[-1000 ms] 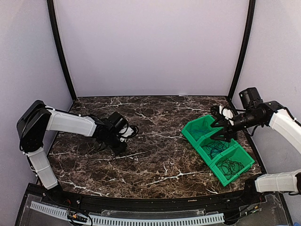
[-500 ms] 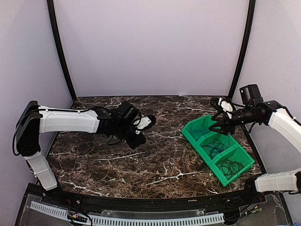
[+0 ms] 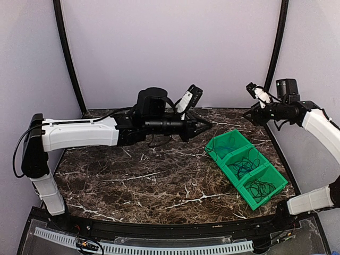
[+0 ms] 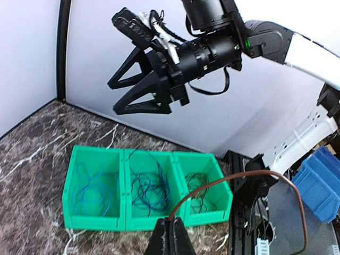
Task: Untangle the cables
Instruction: Place the untangled cable in the bin.
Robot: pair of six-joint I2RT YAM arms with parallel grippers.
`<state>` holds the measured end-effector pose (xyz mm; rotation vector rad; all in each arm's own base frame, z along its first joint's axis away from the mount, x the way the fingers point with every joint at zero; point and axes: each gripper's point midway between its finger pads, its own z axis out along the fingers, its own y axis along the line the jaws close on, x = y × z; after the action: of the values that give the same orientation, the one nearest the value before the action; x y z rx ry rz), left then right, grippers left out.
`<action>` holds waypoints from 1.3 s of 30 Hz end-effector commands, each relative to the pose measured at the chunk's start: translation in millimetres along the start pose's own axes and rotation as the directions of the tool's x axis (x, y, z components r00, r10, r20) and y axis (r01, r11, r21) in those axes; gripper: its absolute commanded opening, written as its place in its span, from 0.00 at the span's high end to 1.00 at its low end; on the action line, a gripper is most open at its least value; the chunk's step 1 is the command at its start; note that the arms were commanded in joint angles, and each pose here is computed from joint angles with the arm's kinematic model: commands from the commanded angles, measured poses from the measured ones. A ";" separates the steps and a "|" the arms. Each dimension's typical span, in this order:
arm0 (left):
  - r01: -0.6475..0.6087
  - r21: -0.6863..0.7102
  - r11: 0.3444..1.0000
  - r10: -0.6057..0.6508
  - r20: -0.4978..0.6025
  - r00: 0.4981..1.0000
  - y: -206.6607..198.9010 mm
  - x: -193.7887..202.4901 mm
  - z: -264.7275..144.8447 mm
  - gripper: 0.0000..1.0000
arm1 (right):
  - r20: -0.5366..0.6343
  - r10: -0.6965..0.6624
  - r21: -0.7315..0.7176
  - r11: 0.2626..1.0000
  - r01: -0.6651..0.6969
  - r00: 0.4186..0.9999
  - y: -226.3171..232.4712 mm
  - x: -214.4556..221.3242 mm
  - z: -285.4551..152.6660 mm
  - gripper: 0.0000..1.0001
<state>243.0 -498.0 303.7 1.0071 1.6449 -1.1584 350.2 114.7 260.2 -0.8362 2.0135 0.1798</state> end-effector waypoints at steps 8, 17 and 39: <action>0.090 0.235 0.968 -0.140 0.207 0.968 -54.9 -36.1 83.4 1.00 | 0.144 0.117 0.242 0.959 -0.149 0.983 -79.4 -55.0 -28.2 0.38; 0.170 0.236 0.957 -0.230 0.252 0.940 -74.5 -4.1 165.9 1.00 | 0.209 0.170 0.225 0.950 -0.217 0.963 -85.6 -73.3 -35.6 0.37; 0.283 0.067 0.957 -0.288 0.096 0.953 -50.5 118.4 248.7 0.82 | 0.197 0.165 0.141 0.971 -0.195 0.966 -65.7 -65.4 -31.4 0.37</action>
<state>207.7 -733.6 134.4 0.7653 1.7543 -1.4027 394.8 81.1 333.2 -0.5096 1.9416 0.1744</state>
